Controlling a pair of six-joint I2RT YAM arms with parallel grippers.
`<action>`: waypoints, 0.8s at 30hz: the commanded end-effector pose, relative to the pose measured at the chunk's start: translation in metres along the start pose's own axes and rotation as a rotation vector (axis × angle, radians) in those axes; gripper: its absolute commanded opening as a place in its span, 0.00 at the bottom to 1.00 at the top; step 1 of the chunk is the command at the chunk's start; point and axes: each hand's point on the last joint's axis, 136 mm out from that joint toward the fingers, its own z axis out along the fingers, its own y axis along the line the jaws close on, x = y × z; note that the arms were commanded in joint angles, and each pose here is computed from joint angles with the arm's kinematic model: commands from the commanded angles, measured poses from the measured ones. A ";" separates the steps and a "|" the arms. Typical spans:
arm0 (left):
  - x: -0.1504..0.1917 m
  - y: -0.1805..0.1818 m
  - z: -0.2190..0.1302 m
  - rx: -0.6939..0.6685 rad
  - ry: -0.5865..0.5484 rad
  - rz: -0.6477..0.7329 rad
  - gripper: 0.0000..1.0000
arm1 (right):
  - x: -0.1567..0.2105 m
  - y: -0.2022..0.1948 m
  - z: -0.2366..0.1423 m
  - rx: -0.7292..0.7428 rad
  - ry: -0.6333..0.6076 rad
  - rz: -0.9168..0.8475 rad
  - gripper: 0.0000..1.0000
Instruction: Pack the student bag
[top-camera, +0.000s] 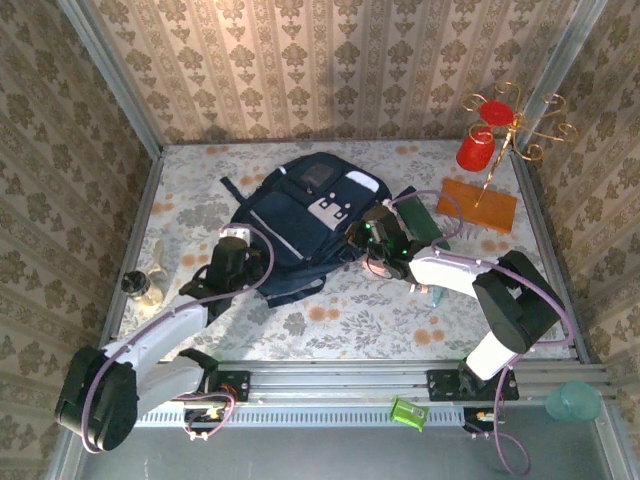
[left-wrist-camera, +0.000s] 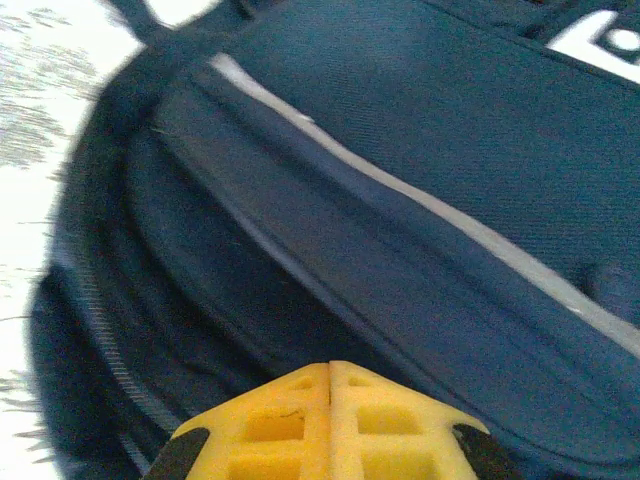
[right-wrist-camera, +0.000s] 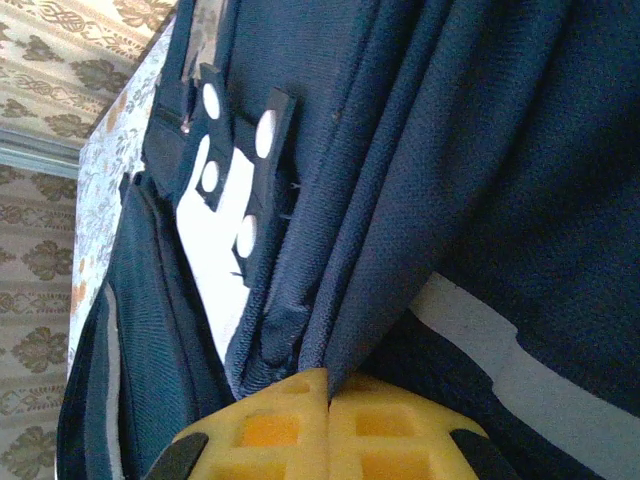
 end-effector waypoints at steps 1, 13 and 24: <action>-0.015 -0.054 -0.012 0.290 -0.001 -0.056 0.24 | -0.007 0.022 0.000 -0.070 -0.017 -0.045 0.00; 0.037 -0.073 0.005 0.290 0.255 0.090 0.50 | 0.002 0.057 0.000 -0.216 -0.043 -0.040 0.00; 0.086 -0.053 -0.004 0.239 0.444 -0.013 0.42 | 0.011 0.053 0.006 -0.190 -0.049 -0.015 0.00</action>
